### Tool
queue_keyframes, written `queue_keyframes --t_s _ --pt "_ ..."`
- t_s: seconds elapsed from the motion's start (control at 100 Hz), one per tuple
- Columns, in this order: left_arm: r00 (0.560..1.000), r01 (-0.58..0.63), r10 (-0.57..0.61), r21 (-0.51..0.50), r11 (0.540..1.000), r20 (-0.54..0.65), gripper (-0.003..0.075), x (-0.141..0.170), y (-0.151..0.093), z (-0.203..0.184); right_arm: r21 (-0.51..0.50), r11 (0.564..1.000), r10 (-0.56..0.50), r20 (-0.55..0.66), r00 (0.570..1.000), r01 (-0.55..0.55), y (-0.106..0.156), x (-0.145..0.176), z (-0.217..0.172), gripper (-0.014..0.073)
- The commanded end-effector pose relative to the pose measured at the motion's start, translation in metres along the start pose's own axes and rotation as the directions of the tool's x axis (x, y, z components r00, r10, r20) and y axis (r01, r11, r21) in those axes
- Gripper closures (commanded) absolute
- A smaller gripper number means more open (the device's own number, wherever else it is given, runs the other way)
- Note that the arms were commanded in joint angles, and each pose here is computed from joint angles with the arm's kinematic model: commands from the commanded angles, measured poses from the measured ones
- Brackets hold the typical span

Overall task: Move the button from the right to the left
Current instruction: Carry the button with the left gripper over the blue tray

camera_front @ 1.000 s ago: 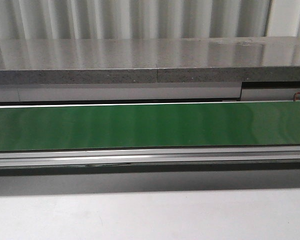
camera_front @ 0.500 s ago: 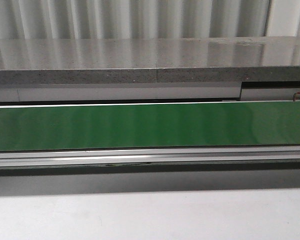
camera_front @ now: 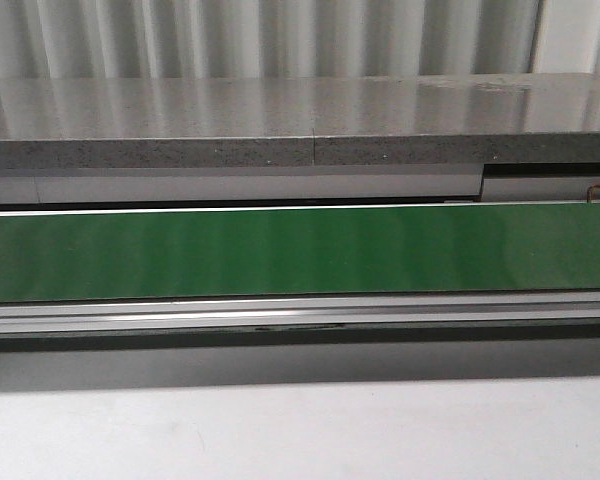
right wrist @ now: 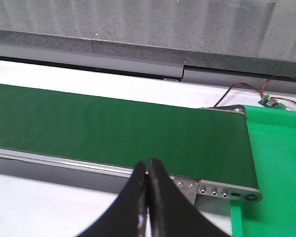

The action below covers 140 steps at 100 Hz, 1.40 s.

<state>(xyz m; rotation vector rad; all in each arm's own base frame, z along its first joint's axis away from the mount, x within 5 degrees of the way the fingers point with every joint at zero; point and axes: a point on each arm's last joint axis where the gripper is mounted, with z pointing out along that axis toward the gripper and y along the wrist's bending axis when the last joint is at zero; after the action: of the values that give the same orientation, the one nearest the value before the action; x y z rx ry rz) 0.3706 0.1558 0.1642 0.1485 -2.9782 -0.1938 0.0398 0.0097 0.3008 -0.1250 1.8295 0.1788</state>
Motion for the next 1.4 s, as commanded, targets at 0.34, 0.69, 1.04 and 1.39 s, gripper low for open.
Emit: queue_keyframes --t_s 0.34,0.69,1.04,1.39 --pt "0.959 0.052 -0.033 -0.062 0.997 0.282 0.0252 0.018 0.011 -0.082 0.000 1.000 -0.012 0.092 0.996 0.012 0.000 -0.014 -0.001 0.0661" --pt "0.813 0.063 -0.108 0.099 0.993 0.572 0.0739 0.066 -0.019 -0.160 0.000 1.000 -0.012 0.092 0.996 0.012 0.000 -0.014 -0.001 0.0661" --pt "0.672 -0.096 -0.002 0.090 0.991 0.740 0.0741 0.128 -0.090 -0.179 0.000 1.000 -0.012 0.092 0.996 0.012 0.000 -0.014 -0.001 0.0661" --pt "0.532 -0.223 0.008 0.131 0.966 0.846 0.0741 0.188 -0.128 -0.169 0.000 1.000 -0.012 0.092 0.996 0.012 0.000 -0.014 -0.001 0.0661"
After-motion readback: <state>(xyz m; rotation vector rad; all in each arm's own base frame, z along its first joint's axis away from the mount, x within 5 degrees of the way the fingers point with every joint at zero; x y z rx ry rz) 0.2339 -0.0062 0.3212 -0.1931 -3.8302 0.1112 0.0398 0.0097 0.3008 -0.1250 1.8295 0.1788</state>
